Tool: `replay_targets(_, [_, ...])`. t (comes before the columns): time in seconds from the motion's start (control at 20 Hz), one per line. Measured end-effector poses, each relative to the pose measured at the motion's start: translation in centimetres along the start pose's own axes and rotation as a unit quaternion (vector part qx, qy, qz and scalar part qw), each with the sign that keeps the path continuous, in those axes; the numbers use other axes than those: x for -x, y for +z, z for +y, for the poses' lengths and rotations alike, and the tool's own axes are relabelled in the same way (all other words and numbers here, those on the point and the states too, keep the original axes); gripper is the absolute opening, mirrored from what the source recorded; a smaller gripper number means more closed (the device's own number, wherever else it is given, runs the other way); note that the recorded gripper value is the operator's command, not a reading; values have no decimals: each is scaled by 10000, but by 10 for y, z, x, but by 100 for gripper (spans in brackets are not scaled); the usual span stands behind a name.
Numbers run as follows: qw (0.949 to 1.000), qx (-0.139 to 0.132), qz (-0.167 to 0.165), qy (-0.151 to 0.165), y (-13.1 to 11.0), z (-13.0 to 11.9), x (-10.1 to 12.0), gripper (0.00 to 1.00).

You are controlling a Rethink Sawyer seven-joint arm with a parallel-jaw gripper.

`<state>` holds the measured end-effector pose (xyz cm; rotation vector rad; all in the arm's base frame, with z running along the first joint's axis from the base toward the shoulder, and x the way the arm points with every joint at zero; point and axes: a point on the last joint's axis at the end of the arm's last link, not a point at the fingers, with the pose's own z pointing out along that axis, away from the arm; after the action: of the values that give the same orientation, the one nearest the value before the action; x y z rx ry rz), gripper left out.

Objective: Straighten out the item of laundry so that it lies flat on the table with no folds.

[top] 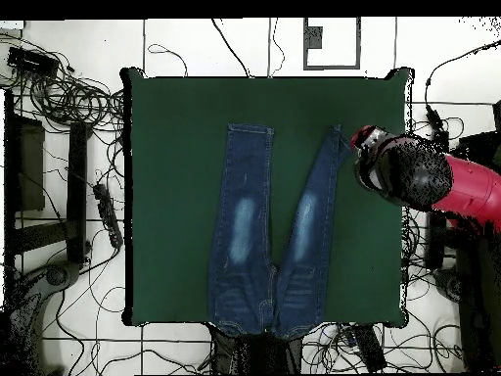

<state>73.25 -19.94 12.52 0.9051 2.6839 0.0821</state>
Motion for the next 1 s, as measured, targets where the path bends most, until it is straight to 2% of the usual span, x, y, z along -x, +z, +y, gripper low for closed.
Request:
replay_targets(0.6, [10000,64,-14,-37,-2,7,0,100])
replay_targets(1.0, [9995,129,-65,-277,-3,38,-10,100])
